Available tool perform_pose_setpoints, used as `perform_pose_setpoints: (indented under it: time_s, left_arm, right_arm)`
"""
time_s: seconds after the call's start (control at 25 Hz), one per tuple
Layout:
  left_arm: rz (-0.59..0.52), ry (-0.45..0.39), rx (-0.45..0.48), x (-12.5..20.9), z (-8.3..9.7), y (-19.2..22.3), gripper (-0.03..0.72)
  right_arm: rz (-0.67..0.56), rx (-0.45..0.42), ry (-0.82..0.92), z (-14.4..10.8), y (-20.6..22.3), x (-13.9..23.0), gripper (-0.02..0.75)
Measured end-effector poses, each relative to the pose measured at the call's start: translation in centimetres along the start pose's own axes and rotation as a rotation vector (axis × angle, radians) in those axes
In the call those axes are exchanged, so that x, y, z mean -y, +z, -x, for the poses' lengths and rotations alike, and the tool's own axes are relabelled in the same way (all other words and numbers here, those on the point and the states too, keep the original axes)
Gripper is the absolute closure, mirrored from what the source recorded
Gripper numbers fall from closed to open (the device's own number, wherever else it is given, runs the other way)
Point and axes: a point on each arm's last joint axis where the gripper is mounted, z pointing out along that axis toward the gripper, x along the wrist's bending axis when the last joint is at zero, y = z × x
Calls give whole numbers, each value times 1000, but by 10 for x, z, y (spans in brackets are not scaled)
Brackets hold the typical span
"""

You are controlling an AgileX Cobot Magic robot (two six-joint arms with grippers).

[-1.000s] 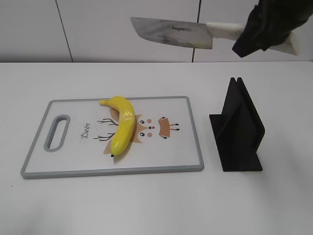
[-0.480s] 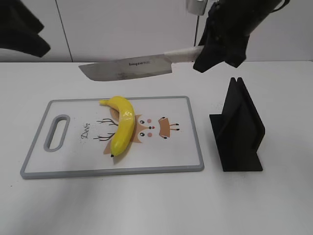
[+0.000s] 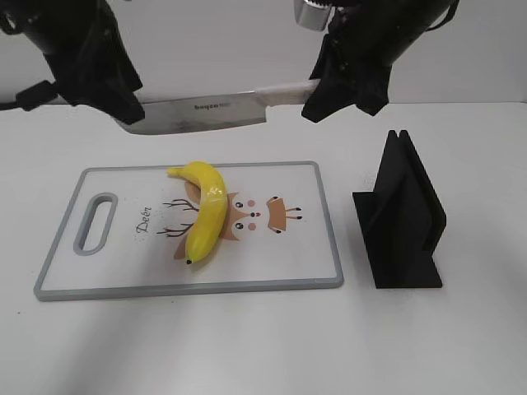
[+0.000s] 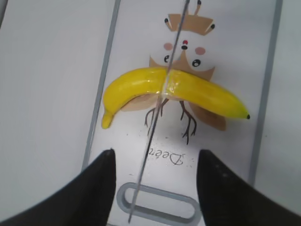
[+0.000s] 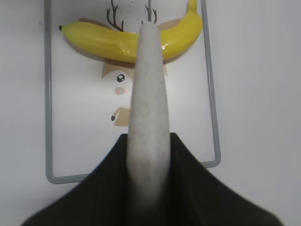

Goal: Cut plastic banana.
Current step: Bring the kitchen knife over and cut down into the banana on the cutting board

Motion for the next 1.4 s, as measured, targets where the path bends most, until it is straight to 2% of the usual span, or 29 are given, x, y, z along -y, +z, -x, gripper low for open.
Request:
perform_pose_setpoints:
  time_s: [0.16, 0.28, 0.36, 0.48, 0.52, 0.56, 0.76, 0.92, 1.12, 1.32, 1.4]
  left_arm:
    - [-28, -3, -11, 7, -9, 18, 180]
    - [-29, -9, -19, 9, -12, 25, 240]
    - [-31, -11, -18, 9, -13, 28, 345]
    - [-33, -11, -17, 10, -13, 29, 579]
    - [-35, -9, -19, 10, -13, 28, 639]
    - [-38, -2, -17, 10, -13, 28, 664]
    - [-69, 27, -5, 13, -13, 31, 690]
    - [-88, 15, 25, 20, -16, 48, 693]
    - [-98, -34, 76, 31, -21, 87, 693]
    - [-141, -92, 187, 55, -19, 145, 693]
    - [-131, -101, 190, 55, -20, 147, 691]
  right_arm:
    - [20, 15, 9, 2, 0, -2, 568]
    - [27, 15, 2, 2, 0, -3, 568]
    - [27, 16, -2, 2, 0, -3, 568]
    - [28, 24, -5, 3, 0, -3, 568]
    - [29, 27, -4, 3, 1, -2, 568]
    - [28, 31, -7, 4, 3, -2, 568]
    - [18, -1, 9, 8, 21, 6, 568]
    - [-10, -34, 26, 11, 42, 17, 568]
    - [-88, -77, 62, 14, 76, 39, 568]
    - [-167, -187, 129, 9, 132, 74, 568]
    - [-179, -199, 137, 10, 139, 80, 568]
